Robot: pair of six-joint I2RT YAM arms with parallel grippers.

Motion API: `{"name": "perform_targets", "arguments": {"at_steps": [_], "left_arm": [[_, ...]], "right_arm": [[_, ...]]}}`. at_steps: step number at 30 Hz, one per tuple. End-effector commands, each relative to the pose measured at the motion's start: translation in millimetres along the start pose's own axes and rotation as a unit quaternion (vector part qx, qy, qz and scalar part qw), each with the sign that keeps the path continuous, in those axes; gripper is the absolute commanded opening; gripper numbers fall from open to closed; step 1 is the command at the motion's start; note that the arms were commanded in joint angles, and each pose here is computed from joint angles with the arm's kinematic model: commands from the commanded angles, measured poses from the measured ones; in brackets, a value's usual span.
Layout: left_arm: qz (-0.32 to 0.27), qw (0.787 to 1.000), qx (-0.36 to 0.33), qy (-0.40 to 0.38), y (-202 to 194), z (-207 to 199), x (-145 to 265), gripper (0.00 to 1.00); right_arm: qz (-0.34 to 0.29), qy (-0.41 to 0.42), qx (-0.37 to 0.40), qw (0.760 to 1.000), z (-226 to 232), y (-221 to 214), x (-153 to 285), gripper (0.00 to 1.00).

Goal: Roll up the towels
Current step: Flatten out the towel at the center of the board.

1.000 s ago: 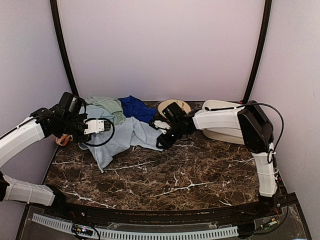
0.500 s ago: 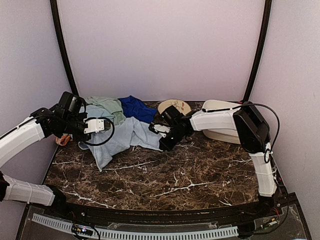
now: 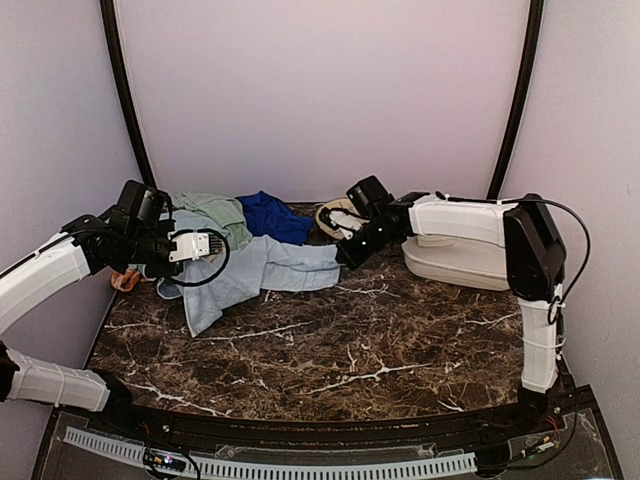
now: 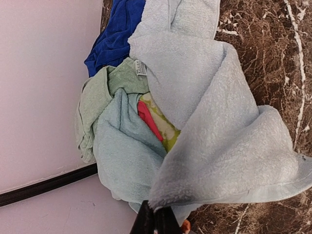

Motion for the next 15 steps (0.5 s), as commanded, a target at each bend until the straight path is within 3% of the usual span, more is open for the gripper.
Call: {"name": "perform_targets", "arguments": {"at_steps": [1,9,15], "left_arm": [[-0.002,0.997,0.01,0.077,7,27,1,0.0],[0.001,0.98,0.074,0.182,19,85,-8,0.0],[-0.016,0.959,0.131,0.251,33,153,-14,0.0]], "right_arm": [[-0.065,-0.045,-0.006,0.997,-32,29,71,0.0],[-0.067,-0.108,-0.012,0.992,-57,16,116,0.0],[-0.143,-0.204,-0.059,0.967,-97,38,179,0.0]]}}
Point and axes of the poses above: each gripper's point midway between its finger pads, its own x axis back along the fingers, its own z axis along the line the jaws close on, y = z × x, the point moved 9 cm from there along x, back along the fingers, and after that the axes turned 4 degrees about x, right-handed, at the moved point
